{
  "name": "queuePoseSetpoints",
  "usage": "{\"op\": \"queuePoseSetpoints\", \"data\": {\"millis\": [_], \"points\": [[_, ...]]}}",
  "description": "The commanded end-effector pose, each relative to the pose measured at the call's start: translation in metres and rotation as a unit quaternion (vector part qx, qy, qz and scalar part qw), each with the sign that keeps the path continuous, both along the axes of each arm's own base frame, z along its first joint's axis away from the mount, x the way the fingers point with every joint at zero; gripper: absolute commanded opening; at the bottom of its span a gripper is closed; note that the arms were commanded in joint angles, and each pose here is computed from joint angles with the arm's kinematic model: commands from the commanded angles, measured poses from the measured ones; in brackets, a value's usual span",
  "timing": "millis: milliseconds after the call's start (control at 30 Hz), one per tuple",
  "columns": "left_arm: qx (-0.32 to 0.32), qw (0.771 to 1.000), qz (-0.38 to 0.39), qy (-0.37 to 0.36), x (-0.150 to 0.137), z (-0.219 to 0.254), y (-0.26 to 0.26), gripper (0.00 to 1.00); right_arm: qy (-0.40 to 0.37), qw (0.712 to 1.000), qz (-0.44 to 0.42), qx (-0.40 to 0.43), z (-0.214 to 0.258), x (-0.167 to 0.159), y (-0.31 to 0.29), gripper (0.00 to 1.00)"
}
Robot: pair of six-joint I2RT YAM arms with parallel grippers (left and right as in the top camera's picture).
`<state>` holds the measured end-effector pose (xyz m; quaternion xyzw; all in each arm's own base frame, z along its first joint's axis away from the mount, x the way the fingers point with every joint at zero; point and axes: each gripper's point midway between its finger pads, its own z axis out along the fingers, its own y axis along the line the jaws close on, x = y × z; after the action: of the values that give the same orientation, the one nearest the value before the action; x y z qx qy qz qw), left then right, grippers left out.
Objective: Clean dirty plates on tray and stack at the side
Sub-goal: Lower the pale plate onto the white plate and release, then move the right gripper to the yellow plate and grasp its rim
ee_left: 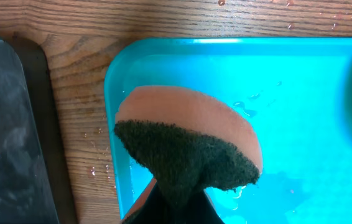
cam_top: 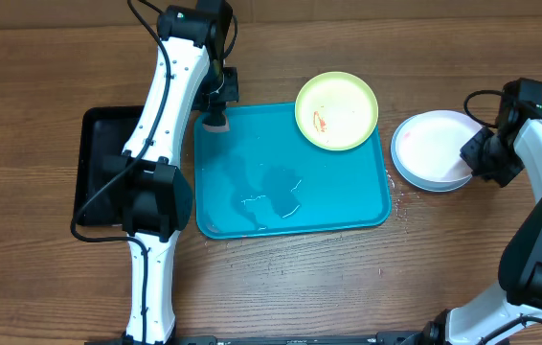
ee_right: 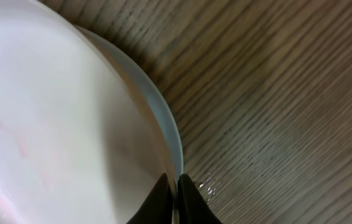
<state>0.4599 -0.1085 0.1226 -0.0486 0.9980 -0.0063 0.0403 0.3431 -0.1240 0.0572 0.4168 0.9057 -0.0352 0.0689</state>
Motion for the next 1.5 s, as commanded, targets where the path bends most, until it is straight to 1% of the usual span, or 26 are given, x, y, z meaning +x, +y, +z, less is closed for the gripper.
{"op": "queuePoseSetpoints", "data": {"millis": [0,33,67,100,167,267,367,467,567,633,800,900,1067,1133,1233,1267,1333,1400,1467], "points": [[-0.004,1.000,-0.011,0.003,-0.001,-0.001,-0.003,0.04,-0.015,1.000,-0.007,0.002,0.004,0.008,-0.001,0.31],[-0.004,1.000,-0.011,0.003,-0.001,-0.001,-0.003,0.04,-0.021,1.000,0.002,0.017,0.004,0.012,0.006,0.41],[-0.004,1.000,-0.011,0.003,-0.001,-0.001,-0.003,0.04,-0.029,0.999,0.017,0.036,0.005,0.016,0.013,0.46],[-0.004,1.000,-0.012,0.003,-0.001,-0.001,-0.004,0.04,-0.041,0.997,0.041,0.060,0.007,0.021,0.024,0.50],[-0.004,1.000,-0.013,0.003,-0.002,-0.001,-0.005,0.04,-0.066,0.990,0.076,0.099,0.016,0.034,0.042,0.55],[-0.003,1.000,-0.016,0.005,-0.003,-0.001,-0.007,0.04,-0.102,0.980,0.106,0.132,0.034,0.053,0.067,0.56],[-0.003,1.000,-0.016,0.005,-0.003,-0.001,-0.007,0.04,-0.144,0.964,0.149,0.164,0.048,0.076,0.104,0.56],[-0.004,1.000,-0.017,0.004,-0.003,-0.001,-0.008,0.04,-0.158,0.963,0.148,0.159,0.048,0.089,0.131,0.56],[-0.004,1.000,-0.017,0.005,-0.003,-0.002,-0.008,0.04,-0.150,0.974,0.114,0.127,0.035,0.092,0.149,0.54],[-0.003,1.000,-0.017,0.005,-0.003,-0.002,-0.008,0.04,-0.137,0.980,0.095,0.110,0.024,0.091,0.161,0.50],[-0.003,1.000,-0.017,0.005,-0.003,-0.002,-0.008,0.04,-0.122,0.979,0.129,0.103,0.000,0.093,0.202,0.48],[-0.003,1.000,-0.017,0.005,-0.003,-0.002,-0.008,0.04,-0.103,0.984,0.116,0.087,-0.017,0.089,0.208,0.48],[0.000,1.000,-0.018,0.004,-0.003,-0.002,-0.006,0.04,-0.075,0.986,0.124,0.084,-0.036,0.082,0.214,0.46],[0.002,1.000,-0.018,0.004,-0.003,-0.002,-0.006,0.04,-0.073,0.986,0.125,0.084,-0.038,0.081,0.215,0.41],[0.001,1.000,-0.018,0.003,-0.003,-0.002,-0.006,0.04,-0.062,0.986,0.131,0.087,-0.039,0.076,0.217,0.24],[0.001,1.000,-0.018,0.003,-0.003,-0.002,-0.006,0.04,-0.054,0.985,0.137,0.087,-0.040,0.072,0.218,0.20],[0.001,1.000,-0.018,0.003,-0.003,-0.002,-0.006,0.04,-0.039,0.980,0.168,0.097,-0.041,0.063,0.226,0.15],[0.001,1.000,-0.018,0.003,-0.003,-0.002,-0.006,0.04,-0.013,0.970,0.211,0.117,-0.042,0.048,0.240,0.12],[0.001,1.000,-0.018,0.003,-0.003,-0.002,-0.006,0.04,0.013,0.962,0.241,0.126,-0.043,0.032,0.250,0.12]]}}
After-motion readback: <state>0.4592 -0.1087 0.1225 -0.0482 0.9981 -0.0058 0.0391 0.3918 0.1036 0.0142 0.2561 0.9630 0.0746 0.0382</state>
